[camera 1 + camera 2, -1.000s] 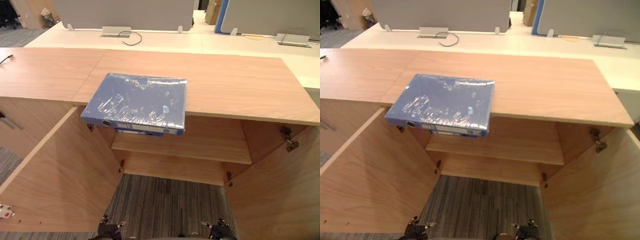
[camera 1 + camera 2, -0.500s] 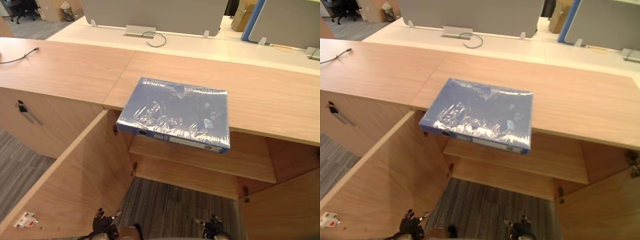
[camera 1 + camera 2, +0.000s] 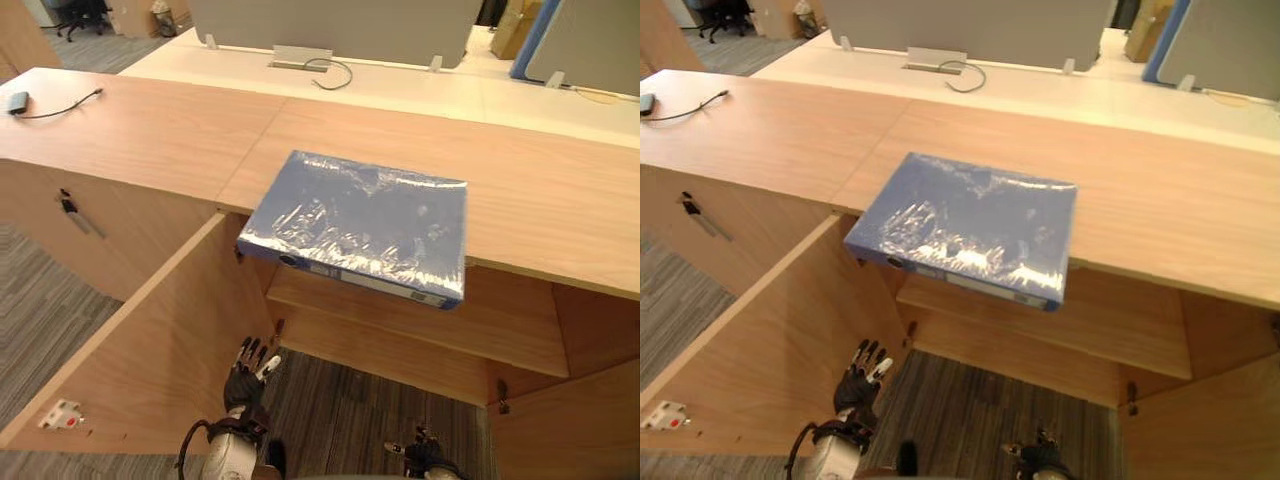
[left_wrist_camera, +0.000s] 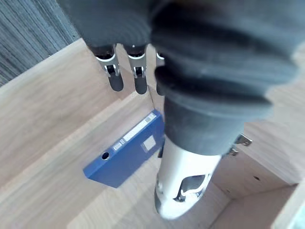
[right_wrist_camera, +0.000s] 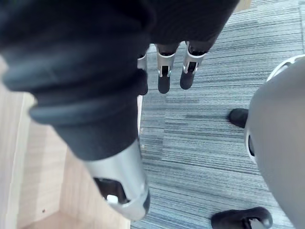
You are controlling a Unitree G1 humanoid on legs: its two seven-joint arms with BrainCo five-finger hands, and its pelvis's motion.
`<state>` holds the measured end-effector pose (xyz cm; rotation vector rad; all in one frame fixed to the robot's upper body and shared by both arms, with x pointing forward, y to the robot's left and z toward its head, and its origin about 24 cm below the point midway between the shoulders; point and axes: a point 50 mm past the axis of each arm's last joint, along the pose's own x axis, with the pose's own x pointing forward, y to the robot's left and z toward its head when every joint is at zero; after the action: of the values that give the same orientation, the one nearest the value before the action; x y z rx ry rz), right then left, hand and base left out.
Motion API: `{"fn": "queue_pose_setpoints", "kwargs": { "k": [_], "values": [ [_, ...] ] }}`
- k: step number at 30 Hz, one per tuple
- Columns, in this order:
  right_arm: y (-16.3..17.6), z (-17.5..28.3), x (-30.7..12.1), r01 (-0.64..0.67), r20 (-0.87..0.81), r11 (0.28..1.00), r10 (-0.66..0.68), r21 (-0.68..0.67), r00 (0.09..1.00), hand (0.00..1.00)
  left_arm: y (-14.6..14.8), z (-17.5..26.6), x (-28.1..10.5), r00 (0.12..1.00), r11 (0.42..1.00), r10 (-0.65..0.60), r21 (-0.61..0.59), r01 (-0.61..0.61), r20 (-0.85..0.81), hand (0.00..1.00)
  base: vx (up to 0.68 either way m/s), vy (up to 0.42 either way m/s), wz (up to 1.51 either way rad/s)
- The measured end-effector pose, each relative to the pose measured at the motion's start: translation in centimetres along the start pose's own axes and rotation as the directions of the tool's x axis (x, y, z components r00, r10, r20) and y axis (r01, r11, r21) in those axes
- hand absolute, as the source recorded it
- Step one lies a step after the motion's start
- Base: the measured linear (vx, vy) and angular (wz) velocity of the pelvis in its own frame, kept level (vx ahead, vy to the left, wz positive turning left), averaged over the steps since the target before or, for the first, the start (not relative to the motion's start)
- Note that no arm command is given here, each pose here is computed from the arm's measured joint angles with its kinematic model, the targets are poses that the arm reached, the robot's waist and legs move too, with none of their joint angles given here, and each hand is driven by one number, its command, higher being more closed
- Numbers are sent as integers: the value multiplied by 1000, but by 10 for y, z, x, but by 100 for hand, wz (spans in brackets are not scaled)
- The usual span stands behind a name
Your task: Walk over to the cabinet, pick up the folder, carry it to the office cabinet, place the folder inside the office cabinet, then close the office cabinet door
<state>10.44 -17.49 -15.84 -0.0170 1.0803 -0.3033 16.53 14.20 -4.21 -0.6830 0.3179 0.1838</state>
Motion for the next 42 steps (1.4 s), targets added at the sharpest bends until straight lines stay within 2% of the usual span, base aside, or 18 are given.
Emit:
{"fn": "queue_pose_setpoints", "kwargs": {
  "k": [7, 10, 12, 15, 18, 22, 23, 27, 31, 35, 39, 42],
  "values": [
    [0, -7, -2, 36, -18, 999, -36, 8, 999, 0, -36, 43, -7, 970, 986, -31, 165, -10, 243, 0, 3, 13, 30],
    [7, -7, -4, 48, 1, 999, -48, -6, 999, 0, -40, 62, -13, 916, 927, 38, 328, -181, 400, 0, -5, -10, 24],
    [14, -5, -5, 41, 19, 999, -41, -26, 999, 0, -43, 73, -17, 863, 878, 76, 377, -295, 500, 0, -15, -1, 6],
    [23, -4, -7, 25, 36, 999, -23, -47, 999, 0, -49, 84, -23, 794, 835, 87, 391, -387, 601, 0, -8, 0, -1],
    [28, -4, -8, 8, 42, 997, -5, -75, 999, 0, -62, 95, -28, 714, 794, 57, 402, -457, 698, 0, -23, 3, -5],
    [30, -5, -9, -3, 44, 995, 7, -95, 999, 0, -91, 115, -29, 564, 744, -58, 412, -526, 824, 0, -32, 3, -16],
    [31, -7, -10, -9, 43, 994, 14, -110, 999, 0, -96, 117, -29, 530, 710, -93, 429, -559, 843, 0, -15, 10, -37],
    [33, -8, -11, -15, 48, 991, 21, -136, 999, 0, -108, 119, -28, 470, 635, -174, 464, -618, 865, 0, 15, -11, -21],
    [32, -8, -10, -15, 53, 987, 24, -158, 998, 0, -108, 118, -27, 457, 573, -203, 483, -662, 866, 0, 8, -17, -11],
    [31, -9, -9, -17, 44, 984, 25, -178, 999, 0, -103, 110, -20, 482, 482, -223, 526, -701, 847, 0, -14, 10, -10],
    [31, -12, -8, -25, 32, 977, 33, -212, 999, 0, -100, 108, -18, 489, 425, -257, 552, -717, 834, 0, -31, 28, -12],
    [30, -10, -7, -26, 36, 976, 35, -217, 999, 0, -94, 104, -12, 511, 346, -303, 593, -727, 804, 0, -31, 17, -8]
  ]
}}
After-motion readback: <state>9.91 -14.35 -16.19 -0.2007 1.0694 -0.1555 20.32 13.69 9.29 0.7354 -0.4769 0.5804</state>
